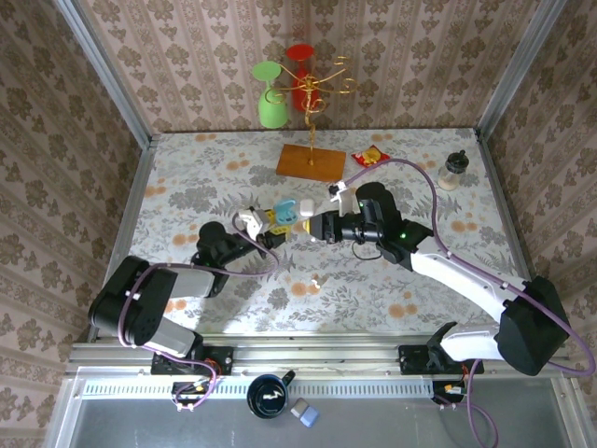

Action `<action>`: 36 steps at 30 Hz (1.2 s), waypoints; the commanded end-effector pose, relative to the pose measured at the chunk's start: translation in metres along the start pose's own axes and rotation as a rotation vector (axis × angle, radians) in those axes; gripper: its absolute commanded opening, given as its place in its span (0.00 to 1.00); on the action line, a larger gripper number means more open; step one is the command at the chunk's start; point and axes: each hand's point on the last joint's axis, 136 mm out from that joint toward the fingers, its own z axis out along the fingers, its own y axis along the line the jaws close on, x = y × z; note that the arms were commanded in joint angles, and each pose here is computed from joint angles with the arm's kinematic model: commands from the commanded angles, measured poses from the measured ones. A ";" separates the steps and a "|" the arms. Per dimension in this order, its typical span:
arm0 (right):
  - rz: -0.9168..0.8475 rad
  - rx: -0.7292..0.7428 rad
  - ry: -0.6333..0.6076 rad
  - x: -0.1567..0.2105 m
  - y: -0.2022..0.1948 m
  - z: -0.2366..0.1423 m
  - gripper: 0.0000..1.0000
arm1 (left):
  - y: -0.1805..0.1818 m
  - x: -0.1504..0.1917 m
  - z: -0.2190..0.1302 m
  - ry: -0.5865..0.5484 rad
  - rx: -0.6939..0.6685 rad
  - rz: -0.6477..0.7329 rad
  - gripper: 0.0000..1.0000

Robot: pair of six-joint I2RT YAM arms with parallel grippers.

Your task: Insert wireless bluetooth earbuds into charging case

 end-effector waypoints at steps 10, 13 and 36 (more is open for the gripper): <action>-0.012 -0.100 0.003 -0.022 0.022 0.015 0.21 | -0.014 -0.019 0.018 -0.055 0.027 0.140 0.25; -0.015 -0.105 -0.003 -0.024 0.024 0.014 0.21 | -0.017 -0.019 0.019 -0.056 0.032 0.148 0.25; 0.050 -0.036 0.067 0.004 -0.009 0.035 0.21 | -0.020 -0.028 0.018 -0.079 0.008 0.175 0.25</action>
